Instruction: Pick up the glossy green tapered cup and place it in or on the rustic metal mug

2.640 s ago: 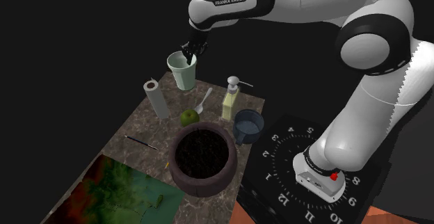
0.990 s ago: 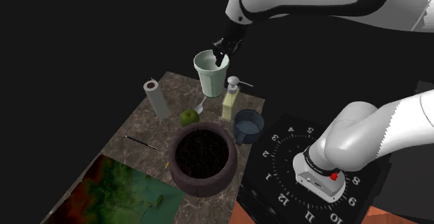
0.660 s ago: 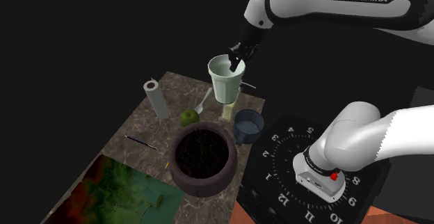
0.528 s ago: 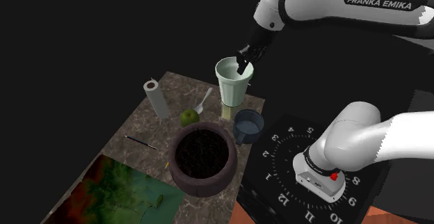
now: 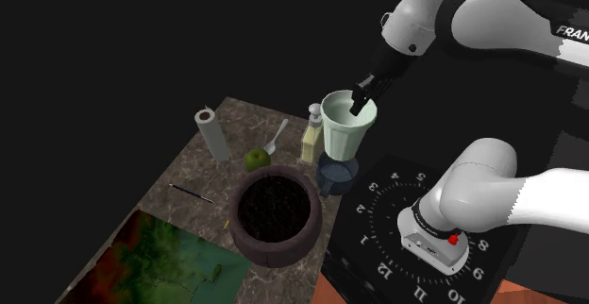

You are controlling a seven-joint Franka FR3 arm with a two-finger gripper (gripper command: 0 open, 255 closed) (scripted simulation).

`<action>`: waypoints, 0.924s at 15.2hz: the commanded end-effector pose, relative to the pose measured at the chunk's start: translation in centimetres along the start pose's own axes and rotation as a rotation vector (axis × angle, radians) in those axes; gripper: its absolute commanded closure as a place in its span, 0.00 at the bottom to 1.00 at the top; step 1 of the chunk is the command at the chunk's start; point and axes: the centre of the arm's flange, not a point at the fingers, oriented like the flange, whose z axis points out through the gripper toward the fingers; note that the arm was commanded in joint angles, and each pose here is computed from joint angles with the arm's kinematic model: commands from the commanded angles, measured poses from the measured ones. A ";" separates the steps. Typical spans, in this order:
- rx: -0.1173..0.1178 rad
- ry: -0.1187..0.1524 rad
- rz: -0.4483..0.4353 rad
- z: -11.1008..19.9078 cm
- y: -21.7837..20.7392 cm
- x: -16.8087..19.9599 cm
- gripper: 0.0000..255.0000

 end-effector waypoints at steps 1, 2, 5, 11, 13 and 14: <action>0.000 0.000 0.000 0.7 0.3 -0.4 1.00; 0.000 0.000 0.000 1.2 0.5 -0.5 1.00; 0.000 0.000 0.000 2.7 0.9 -0.7 1.00; 0.000 0.000 0.000 5.7 1.8 -1.1 1.00; 0.000 0.000 0.000 6.7 2.2 -1.2 1.00; 0.000 0.000 0.000 7.2 2.3 -1.3 1.00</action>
